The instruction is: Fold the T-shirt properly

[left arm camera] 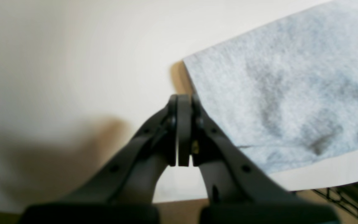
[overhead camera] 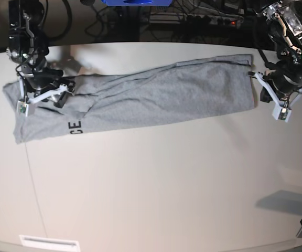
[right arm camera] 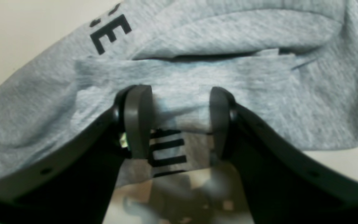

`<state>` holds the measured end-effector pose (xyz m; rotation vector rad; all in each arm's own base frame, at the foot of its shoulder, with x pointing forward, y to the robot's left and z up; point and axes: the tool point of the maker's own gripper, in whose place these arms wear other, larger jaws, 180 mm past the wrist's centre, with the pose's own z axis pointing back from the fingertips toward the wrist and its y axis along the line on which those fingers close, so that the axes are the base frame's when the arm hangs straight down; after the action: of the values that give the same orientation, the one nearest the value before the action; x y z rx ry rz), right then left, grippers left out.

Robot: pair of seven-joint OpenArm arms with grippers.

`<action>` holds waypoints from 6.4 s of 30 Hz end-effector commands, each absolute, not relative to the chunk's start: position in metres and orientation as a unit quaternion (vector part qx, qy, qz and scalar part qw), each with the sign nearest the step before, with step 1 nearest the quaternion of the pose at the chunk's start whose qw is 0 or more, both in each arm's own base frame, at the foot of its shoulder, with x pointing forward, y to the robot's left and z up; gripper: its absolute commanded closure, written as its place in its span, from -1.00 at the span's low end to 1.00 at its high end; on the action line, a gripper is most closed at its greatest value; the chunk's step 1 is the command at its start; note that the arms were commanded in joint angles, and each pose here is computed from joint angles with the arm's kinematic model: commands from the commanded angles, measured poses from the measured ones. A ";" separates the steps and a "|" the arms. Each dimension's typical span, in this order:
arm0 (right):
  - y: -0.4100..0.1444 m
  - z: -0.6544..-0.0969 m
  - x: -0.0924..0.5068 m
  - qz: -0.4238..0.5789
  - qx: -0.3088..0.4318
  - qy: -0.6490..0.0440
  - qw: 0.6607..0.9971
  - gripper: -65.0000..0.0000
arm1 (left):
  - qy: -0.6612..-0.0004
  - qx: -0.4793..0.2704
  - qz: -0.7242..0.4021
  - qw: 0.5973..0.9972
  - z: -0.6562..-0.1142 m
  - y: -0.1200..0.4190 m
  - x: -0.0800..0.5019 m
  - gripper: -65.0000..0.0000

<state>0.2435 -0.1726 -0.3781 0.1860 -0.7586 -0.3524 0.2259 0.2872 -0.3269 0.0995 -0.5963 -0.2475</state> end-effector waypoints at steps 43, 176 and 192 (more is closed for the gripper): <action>-0.217 -0.400 0.260 -0.084 0.002 -0.383 0.920 0.10 | -0.191 0.192 -0.319 0.908 -0.399 0.278 0.213 0.49; -0.156 -0.401 0.266 -0.080 0.065 -0.386 0.917 0.55 | -0.297 -0.106 0.041 0.948 -0.399 0.336 0.238 -0.21; -0.156 -0.401 0.267 -0.080 0.065 -0.387 0.916 0.55 | -0.280 -0.138 0.020 0.950 -0.415 0.301 0.240 -0.21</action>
<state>0.2620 -0.1518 -0.4071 0.1411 -0.7721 -0.1678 0.2537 0.3014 -0.4034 -0.2995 -0.6567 0.0565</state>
